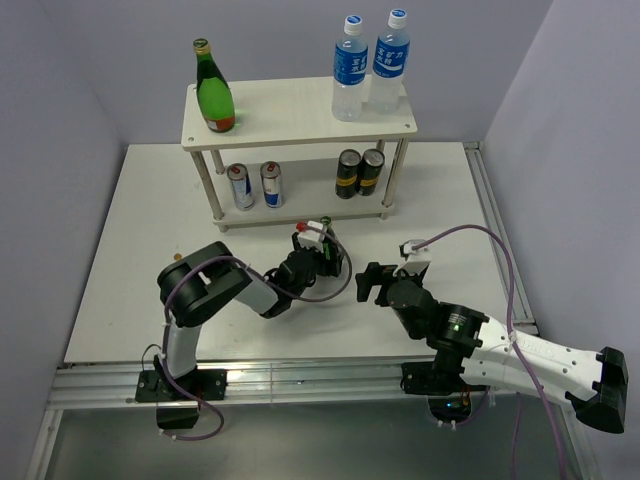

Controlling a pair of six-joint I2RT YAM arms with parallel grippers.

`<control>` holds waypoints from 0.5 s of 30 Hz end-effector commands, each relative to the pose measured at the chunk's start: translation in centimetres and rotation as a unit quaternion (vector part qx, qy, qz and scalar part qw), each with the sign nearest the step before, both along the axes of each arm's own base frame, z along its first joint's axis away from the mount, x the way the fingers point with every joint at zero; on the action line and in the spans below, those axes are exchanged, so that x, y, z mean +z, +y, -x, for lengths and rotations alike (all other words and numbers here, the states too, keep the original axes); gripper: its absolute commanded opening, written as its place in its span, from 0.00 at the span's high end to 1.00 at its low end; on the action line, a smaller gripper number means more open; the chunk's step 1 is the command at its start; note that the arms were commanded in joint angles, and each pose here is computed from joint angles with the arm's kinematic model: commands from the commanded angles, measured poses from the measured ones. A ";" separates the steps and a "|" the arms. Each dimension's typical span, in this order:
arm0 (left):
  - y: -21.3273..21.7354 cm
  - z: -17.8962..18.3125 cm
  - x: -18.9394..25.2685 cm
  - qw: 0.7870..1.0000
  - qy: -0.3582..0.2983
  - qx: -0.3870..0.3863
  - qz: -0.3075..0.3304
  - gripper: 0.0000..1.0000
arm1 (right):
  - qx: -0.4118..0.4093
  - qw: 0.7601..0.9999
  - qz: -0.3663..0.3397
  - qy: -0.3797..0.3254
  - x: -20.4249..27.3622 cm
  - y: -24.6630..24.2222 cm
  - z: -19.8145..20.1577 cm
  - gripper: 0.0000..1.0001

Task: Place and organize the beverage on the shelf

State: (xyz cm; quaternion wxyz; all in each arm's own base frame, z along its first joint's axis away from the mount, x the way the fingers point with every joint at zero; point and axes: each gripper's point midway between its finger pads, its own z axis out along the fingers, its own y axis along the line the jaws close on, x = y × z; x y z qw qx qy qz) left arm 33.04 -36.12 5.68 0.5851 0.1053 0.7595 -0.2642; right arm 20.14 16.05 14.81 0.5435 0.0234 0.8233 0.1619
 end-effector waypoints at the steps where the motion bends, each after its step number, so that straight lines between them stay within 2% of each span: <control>1: 0.0 -1.4 3.1 0.999 -0.029 0.033 0.017 1.00 | -0.014 1.000 -0.008 -0.005 0.2 -0.2 -0.3 0.02; 3: 0.7 -1.2 3.6 0.999 -0.021 0.046 0.000 1.00 | -0.014 1.000 -0.008 -0.006 0.3 -0.3 -0.3 0.02; 5: 1.5 -1.6 7.4 0.997 -0.033 0.074 0.004 1.00 | -0.014 1.000 -0.008 -0.006 0.3 -0.3 -0.3 0.02; 6: 2.4 -1.4 7.1 0.996 -0.020 0.085 -0.027 1.00 | -0.014 1.000 -0.009 -0.007 0.3 -0.3 -0.3 0.02; 8: 3.0 -1.5 12.4 0.994 -0.042 0.099 -0.019 1.00 | -0.014 1.000 -0.009 -0.007 0.2 -0.3 -0.3 0.02; 9: 3.5 -1.3 12.8 0.994 -0.034 0.099 -0.042 1.00 | -0.015 1.000 -0.009 -0.008 0.3 -0.4 -0.4 0.02; 11: 3.8 -1.5 18.5 0.992 -0.059 0.103 -0.033 1.00 | -0.014 1.000 -0.009 -0.009 0.2 -0.3 -0.4 0.02; 13: 4.6 -1.3 21.0 0.991 -0.059 0.106 -0.057 1.00 | -0.015 1.000 -0.013 -0.013 0.2 -0.2 -0.5 0.02; 14: 4.5 -1.5 24.4 0.990 -0.074 0.112 -0.040 1.00 | -0.015 1.000 -0.010 -0.013 -0.1 -0.3 -0.5 0.02; 15: 5.1 -1.6 25.8 0.988 -0.079 0.124 -0.039 1.00 | -0.016 1.000 -0.011 -0.013 -0.1 -0.3 -0.6 0.02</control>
